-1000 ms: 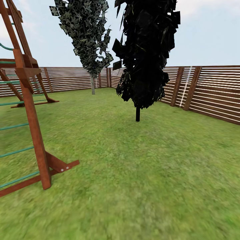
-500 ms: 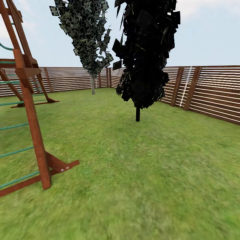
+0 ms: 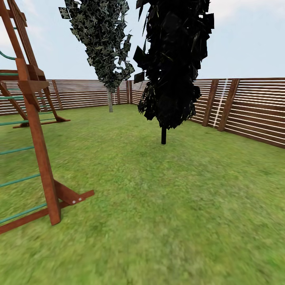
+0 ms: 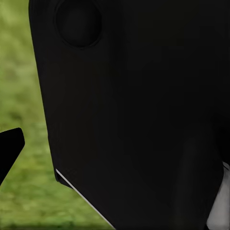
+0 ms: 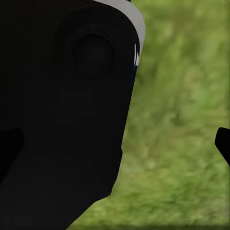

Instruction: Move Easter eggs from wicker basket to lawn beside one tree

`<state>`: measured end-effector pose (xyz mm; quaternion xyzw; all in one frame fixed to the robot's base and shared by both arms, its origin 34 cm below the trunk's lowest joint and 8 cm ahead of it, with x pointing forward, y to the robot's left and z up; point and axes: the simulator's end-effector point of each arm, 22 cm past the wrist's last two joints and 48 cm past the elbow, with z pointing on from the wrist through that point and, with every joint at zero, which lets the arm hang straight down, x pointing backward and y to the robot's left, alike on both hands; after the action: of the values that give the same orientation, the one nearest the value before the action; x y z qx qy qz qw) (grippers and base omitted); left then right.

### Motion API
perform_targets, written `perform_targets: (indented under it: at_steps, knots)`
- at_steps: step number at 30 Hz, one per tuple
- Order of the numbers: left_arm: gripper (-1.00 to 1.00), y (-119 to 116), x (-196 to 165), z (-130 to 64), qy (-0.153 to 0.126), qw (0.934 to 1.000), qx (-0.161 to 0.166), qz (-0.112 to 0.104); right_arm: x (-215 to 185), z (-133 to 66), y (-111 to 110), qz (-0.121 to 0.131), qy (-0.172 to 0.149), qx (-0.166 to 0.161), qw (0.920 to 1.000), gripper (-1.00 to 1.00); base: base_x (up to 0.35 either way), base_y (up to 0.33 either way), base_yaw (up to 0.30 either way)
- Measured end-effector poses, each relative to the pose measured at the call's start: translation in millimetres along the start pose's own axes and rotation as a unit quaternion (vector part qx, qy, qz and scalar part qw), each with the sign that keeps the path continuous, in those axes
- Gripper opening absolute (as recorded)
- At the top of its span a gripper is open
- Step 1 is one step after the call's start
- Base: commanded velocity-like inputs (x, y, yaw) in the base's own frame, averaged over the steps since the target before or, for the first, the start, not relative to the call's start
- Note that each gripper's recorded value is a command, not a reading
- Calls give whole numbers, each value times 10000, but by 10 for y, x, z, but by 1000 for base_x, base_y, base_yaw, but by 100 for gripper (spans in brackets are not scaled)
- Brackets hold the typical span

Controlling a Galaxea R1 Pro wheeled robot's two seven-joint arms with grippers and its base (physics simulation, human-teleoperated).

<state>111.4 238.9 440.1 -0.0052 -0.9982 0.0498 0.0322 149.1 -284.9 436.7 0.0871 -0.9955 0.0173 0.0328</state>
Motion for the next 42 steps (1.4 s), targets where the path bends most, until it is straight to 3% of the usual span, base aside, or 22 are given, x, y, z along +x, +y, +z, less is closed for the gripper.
perform_targets:
  at_steps: [15,42]
  knots:
    - [100,-234,-54,14,-63,9998,173,18,-5,0,-1,27,-9,-6,10000,100,15,0,0]
    - [100,-168,-26,10,-32,9999,134,-41,-5,-1,22,-19,-12,-23,10000,100,327,0,0]
